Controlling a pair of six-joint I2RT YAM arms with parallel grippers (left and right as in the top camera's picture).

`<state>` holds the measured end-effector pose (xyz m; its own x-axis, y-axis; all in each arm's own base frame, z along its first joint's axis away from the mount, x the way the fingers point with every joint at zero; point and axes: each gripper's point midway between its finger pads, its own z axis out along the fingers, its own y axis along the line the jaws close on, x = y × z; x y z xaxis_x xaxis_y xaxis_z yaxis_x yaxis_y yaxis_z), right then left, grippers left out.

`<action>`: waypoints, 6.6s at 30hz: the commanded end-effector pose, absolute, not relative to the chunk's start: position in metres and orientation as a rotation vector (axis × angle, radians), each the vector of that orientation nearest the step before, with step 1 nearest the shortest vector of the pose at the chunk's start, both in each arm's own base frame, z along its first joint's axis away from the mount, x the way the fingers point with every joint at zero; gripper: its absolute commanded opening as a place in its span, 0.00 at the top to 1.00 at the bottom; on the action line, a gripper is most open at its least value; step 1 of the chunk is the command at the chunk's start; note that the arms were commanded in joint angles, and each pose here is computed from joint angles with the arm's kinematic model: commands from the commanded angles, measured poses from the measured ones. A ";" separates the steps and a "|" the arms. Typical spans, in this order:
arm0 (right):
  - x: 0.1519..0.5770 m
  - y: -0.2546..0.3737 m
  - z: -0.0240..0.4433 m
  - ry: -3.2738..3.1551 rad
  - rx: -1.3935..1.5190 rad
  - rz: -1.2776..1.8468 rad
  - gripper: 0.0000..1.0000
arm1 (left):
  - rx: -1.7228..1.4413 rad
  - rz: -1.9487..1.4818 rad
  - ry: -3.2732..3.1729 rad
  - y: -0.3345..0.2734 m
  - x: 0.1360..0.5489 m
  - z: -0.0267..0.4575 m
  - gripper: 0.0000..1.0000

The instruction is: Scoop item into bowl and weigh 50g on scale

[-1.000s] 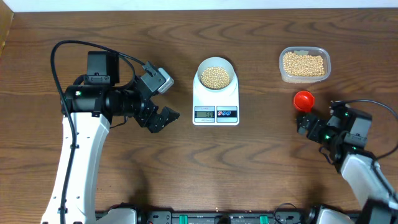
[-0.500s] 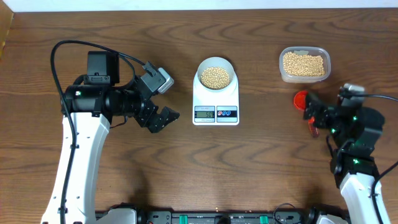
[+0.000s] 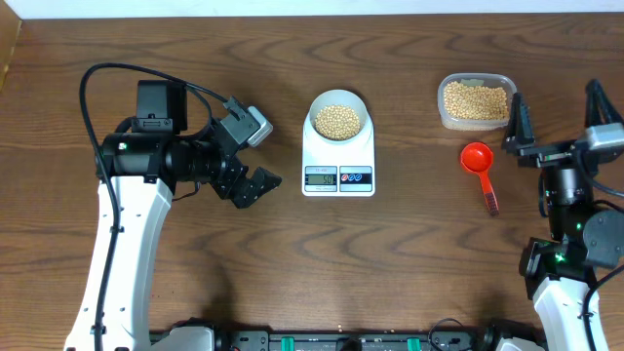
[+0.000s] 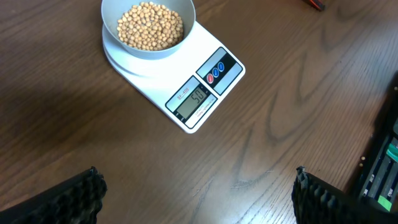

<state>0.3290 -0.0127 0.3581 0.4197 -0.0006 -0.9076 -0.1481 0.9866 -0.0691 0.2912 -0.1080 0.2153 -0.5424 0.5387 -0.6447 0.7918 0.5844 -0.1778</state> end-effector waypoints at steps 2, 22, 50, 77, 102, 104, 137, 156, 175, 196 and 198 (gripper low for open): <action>0.307 -0.011 0.398 0.953 -0.165 0.041 0.01 | 1.072 -0.621 2.249 -0.109 0.290 0.221 0.02; 0.322 -0.004 0.433 0.929 -0.247 0.047 0.01 | 1.072 -0.621 2.249 -0.109 0.290 0.221 0.02; 0.330 0.029 0.406 1.011 -0.414 0.175 0.01 | 1.072 -0.621 2.249 -0.109 0.290 0.221 0.02; 0.282 0.065 0.342 1.255 -0.771 0.487 0.01 | 1.072 -0.621 2.249 -0.109 0.290 0.221 0.02; 0.249 0.076 0.219 1.423 -0.489 0.242 0.01 | 1.072 -0.621 2.249 -0.109 0.290 0.221 0.02; 0.246 0.070 0.214 1.404 -0.456 0.202 0.01 | 1.072 -0.621 2.249 -0.109 0.290 0.221 0.02; 0.243 0.030 0.162 1.559 -0.452 -0.123 0.01 | 1.072 -0.621 2.249 -0.109 0.290 0.221 0.02; 0.243 0.030 0.162 1.559 -0.452 -0.121 0.01 | 1.072 -0.621 2.249 -0.109 0.290 0.221 0.02; 0.243 0.029 0.162 1.551 -0.488 -0.168 0.01 | 1.072 -0.621 2.249 -0.109 0.290 0.221 0.02; 0.243 0.029 0.162 1.550 -0.490 -0.164 0.01 | 1.072 -0.621 2.249 -0.109 0.290 0.221 0.02; 0.243 0.029 0.162 1.550 -0.490 -0.164 0.01 | 1.072 -0.621 2.249 -0.109 0.290 0.221 0.02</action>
<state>0.2429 0.0317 0.1630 0.0368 -0.3898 -0.9202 -0.2133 0.8965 -0.3883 0.2912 -0.1080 0.2155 -0.5416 0.5387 -0.6454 0.7920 0.5844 -0.1769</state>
